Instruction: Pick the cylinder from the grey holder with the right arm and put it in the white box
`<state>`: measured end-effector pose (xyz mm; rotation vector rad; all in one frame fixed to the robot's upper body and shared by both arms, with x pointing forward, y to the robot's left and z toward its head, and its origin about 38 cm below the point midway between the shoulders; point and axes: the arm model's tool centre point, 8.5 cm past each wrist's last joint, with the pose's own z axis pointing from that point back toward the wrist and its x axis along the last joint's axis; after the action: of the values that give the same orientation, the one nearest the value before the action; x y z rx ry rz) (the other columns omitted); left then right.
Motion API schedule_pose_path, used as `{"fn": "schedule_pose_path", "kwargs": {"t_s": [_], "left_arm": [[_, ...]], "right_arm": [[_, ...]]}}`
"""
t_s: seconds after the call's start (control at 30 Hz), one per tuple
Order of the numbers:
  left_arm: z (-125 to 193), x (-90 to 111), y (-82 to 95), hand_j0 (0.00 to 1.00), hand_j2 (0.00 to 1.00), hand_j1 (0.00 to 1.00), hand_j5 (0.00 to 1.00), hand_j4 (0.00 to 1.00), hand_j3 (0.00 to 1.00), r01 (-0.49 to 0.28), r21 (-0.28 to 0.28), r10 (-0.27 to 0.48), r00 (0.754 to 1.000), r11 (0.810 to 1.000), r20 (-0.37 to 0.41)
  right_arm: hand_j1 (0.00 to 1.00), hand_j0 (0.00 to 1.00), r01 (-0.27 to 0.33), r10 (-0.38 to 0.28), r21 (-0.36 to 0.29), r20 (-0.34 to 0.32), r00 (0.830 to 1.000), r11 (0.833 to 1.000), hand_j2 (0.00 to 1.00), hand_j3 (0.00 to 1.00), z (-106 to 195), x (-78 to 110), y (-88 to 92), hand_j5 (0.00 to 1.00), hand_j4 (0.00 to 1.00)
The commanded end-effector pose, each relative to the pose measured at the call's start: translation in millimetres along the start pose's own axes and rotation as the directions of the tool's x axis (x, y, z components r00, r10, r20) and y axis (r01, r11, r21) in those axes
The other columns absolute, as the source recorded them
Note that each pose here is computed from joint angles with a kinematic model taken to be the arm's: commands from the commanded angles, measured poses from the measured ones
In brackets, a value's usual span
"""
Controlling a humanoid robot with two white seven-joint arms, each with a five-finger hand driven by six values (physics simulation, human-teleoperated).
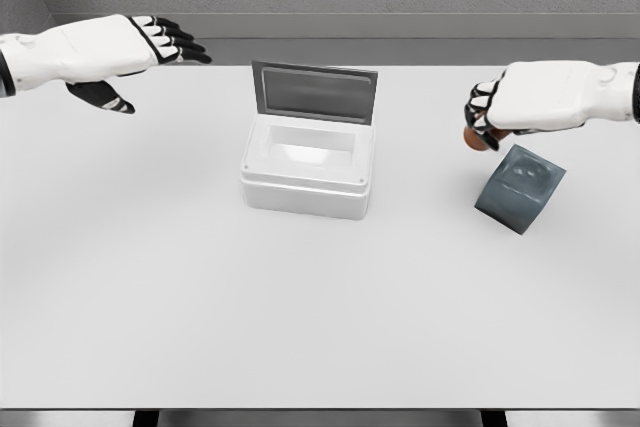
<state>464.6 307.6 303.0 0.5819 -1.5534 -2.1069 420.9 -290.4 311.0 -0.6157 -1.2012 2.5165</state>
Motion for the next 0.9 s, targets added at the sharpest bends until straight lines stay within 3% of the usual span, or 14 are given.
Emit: {"fn": "schedule_pose_path", "kwargs": {"t_s": [0.0, 0.87], "left_arm": [[0, -1, 1.5, 1.0, 1.0, 1.0, 1.0, 1.0, 1.0, -0.009, 0.009, 0.009, 1.0, 1.0, 0.0], [4, -5, 6.0, 1.0, 1.0, 1.0, 1.0, 1.0, 1.0, -0.001, 0.018, 0.001, 1.0, 1.0, -0.017]], "right_arm": [[0.35, 0.35, -0.001, 0.001, -0.015, 0.013, 1.0, 1.0, 0.35, 0.35, -6, 2.5, -4.2, 0.35, 0.35], [0.35, 0.35, -0.07, 0.08, -0.099, 0.099, 0.992, 0.993, 0.35, 0.35, -52, 23.6, -42.2, 0.35, 0.35]]}}
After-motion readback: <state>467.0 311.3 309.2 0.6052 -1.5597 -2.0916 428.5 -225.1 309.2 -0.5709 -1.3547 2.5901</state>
